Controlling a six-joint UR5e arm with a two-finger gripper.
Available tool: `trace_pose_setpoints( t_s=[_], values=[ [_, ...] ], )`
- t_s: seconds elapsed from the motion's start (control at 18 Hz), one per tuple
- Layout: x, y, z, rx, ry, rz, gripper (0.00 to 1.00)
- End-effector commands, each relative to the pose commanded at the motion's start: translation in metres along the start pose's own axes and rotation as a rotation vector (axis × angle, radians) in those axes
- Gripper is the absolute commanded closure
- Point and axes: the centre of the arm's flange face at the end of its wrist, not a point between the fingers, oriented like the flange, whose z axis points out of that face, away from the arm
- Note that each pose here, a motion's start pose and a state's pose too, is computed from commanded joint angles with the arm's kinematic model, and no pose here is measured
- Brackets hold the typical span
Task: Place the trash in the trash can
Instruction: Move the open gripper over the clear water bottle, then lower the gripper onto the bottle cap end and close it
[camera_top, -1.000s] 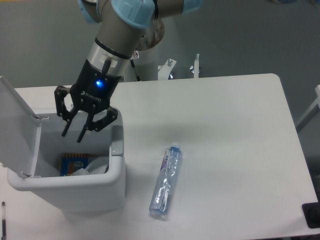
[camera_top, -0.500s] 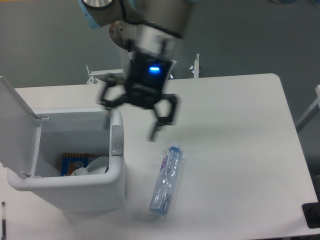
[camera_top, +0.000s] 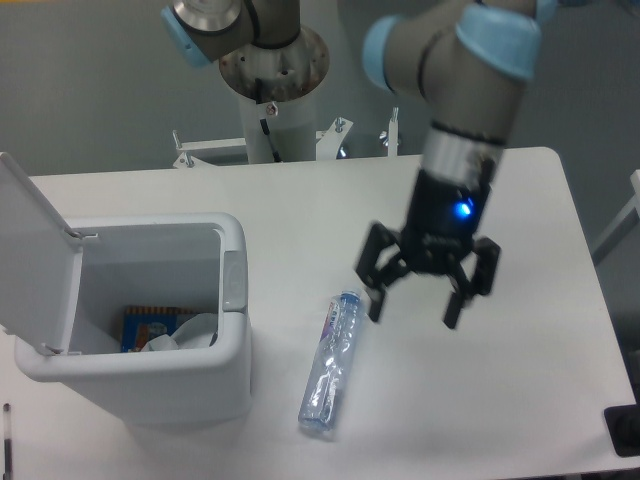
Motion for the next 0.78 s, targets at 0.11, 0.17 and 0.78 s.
trace_pose_setpoints(
  t_s=[0.11, 0.17, 0.78],
  values=[
    [-0.006, 0.010, 0.024, -0.039, 0.012, 0.038, 0.00],
    [-0.006, 0.016, 0.038, -0.066, 0.011, 0.071, 0.00],
    [0.050, 0.041, 0.162, -0.252, 0.016, 0.261, 0.00]
  ],
)
